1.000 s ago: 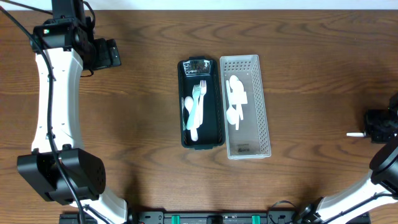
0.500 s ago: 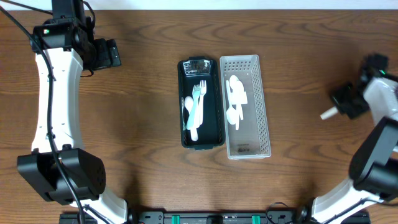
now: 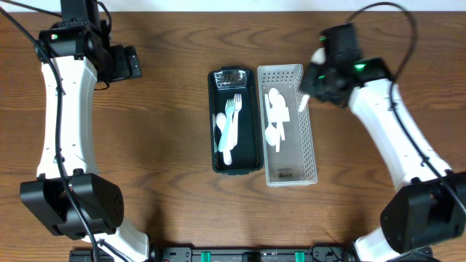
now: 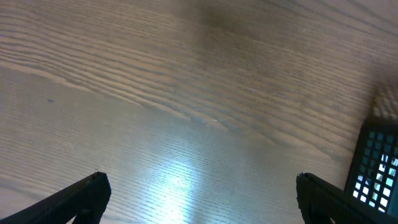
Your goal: Pack container
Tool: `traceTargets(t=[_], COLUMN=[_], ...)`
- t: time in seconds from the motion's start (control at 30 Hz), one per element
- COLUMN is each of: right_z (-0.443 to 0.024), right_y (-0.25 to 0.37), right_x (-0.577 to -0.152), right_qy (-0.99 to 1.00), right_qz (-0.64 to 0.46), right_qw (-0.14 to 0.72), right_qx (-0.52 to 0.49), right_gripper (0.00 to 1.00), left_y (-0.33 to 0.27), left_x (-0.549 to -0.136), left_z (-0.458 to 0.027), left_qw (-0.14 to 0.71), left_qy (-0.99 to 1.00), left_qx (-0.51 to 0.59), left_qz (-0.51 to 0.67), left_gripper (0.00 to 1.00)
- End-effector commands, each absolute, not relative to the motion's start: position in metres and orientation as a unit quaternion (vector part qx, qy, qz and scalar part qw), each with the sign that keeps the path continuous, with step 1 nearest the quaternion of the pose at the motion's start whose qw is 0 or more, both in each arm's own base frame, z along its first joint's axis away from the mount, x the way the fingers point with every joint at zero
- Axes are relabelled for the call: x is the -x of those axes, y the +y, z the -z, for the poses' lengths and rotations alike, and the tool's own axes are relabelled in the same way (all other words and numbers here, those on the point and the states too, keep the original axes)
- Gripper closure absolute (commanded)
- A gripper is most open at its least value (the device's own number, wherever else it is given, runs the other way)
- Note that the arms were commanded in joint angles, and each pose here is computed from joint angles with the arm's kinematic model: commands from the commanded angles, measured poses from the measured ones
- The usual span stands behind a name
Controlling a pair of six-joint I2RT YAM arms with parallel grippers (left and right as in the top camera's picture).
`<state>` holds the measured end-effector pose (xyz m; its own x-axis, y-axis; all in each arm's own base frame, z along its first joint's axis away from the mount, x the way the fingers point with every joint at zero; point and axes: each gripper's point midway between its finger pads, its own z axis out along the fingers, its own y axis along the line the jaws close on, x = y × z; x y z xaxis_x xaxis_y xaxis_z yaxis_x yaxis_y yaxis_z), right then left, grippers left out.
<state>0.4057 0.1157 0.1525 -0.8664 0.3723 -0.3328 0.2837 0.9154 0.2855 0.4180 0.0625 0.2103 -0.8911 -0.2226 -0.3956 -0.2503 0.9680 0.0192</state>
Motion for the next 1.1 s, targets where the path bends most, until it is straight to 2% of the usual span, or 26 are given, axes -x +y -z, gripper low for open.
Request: traceTargets(t=[0.0,0.3,0.47,0.57,0.73,0.9,1.0,1.07], right_z=[-0.132,-0.063,-0.055,-0.064,-0.100,-0.149,-0.175,-0.193], right_y=[0.135,0.150,0.151,0.154,0.158,0.155,0.142,0.133], right_x=[-0.396,-0.379,-0.383,-0.390,-0.412,-0.438,-0.459,-0.476], right_qy=[0.972,0.992,0.996,0.994,0.985,0.969,0.956,0.943], right_qz=[-0.092,-0.047,-0.042,-0.048,-0.057,-0.051,-0.021,0.000], right_qw=[0.168,0.078,0.080,0.101,0.163,0.233,0.288,0.333], right_qx=[-0.136,-0.086,-0.028,-0.007,0.031,0.061,0.043,0.026], right_gripper=[0.99,0.97,0.91,0.78,0.45,0.27,0.04,0.02], left_y=[0.066,0.066,0.066,0.066,0.066,0.065,0.058,0.052], left_x=[-0.417,-0.417,-0.417,-0.417,-0.417,-0.416,-0.415,-0.416], left_z=[-0.204,-0.204,-0.204,-0.204,-0.204,-0.203,-0.203,-0.203], left_qw=[0.189,0.189,0.189,0.189,0.188,0.186,0.182,0.183], left_qy=[0.974,0.974,0.974,0.974,0.974,0.975,0.976,0.977], left_qx=[0.119,0.119,0.119,0.119,0.119,0.118,0.110,0.103], left_qz=[-0.042,-0.042,-0.042,-0.042,-0.042,-0.042,-0.040,-0.039], left_gripper=[0.02,0.02,0.02,0.02,0.02,0.02,0.02,0.02])
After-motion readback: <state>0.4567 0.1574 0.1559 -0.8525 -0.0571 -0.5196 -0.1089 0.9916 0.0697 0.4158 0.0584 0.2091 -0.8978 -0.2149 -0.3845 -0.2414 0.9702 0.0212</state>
